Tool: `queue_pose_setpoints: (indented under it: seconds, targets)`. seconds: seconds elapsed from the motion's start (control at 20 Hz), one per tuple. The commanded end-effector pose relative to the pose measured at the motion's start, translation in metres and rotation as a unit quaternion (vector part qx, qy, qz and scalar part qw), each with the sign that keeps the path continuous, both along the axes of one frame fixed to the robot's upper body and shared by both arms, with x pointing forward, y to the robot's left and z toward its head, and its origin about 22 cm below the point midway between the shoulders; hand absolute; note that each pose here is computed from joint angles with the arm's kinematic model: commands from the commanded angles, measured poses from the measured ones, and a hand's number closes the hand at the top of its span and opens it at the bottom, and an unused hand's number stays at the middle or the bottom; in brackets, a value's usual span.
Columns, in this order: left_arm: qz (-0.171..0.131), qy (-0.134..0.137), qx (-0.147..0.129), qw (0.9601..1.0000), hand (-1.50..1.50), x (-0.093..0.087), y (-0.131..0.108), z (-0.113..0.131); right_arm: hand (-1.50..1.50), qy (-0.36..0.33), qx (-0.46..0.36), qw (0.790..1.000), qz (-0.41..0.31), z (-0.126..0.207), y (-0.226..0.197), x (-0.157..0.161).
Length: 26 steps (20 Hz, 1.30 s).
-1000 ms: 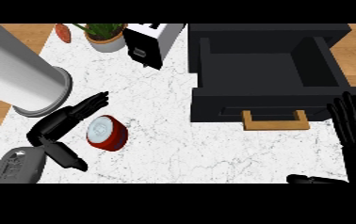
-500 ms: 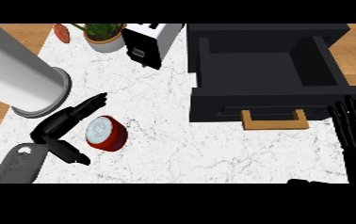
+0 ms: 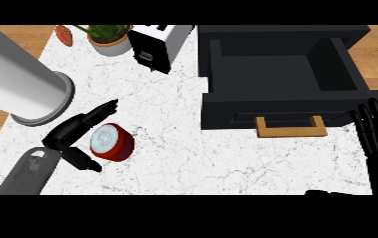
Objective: Pick up the can, place it into the drawer and close the drawer
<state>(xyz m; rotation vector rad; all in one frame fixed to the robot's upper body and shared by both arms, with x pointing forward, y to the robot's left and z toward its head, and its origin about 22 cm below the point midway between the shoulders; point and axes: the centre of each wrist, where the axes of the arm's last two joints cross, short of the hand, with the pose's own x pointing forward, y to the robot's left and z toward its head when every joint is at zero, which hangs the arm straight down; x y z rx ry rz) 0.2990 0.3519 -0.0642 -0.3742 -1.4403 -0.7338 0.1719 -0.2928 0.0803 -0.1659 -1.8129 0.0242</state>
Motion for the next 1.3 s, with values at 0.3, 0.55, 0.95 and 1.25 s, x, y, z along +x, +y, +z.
queue_pose_setpoints:
  seconds: [0.3, 0.55, 0.95, 1.25]
  targets:
    - [-0.050, 0.003, -0.062, 0.9968, -1.50, 0.016, -0.005, -0.005, -1.50, -0.002, 0.000, 1.000, 0.004, 0.007, 0.000, 0.003]
    - [-0.051, 0.015, -0.063, 0.9966, -1.50, 0.001, -0.011, -0.020, -1.50, 0.006, -0.003, 1.000, -0.007, 0.008, -0.018, -0.017]
    - [-0.062, 0.018, -0.072, 0.9953, -1.50, 0.017, -0.046, -0.025, -1.50, 0.005, 0.002, 1.000, -0.002, 0.002, -0.004, -0.008]
    - [-0.080, 0.022, -0.074, 0.9938, -1.50, 0.007, -0.053, -0.037, -1.50, -0.002, 0.011, 1.000, -0.001, 0.007, -0.004, -0.019]
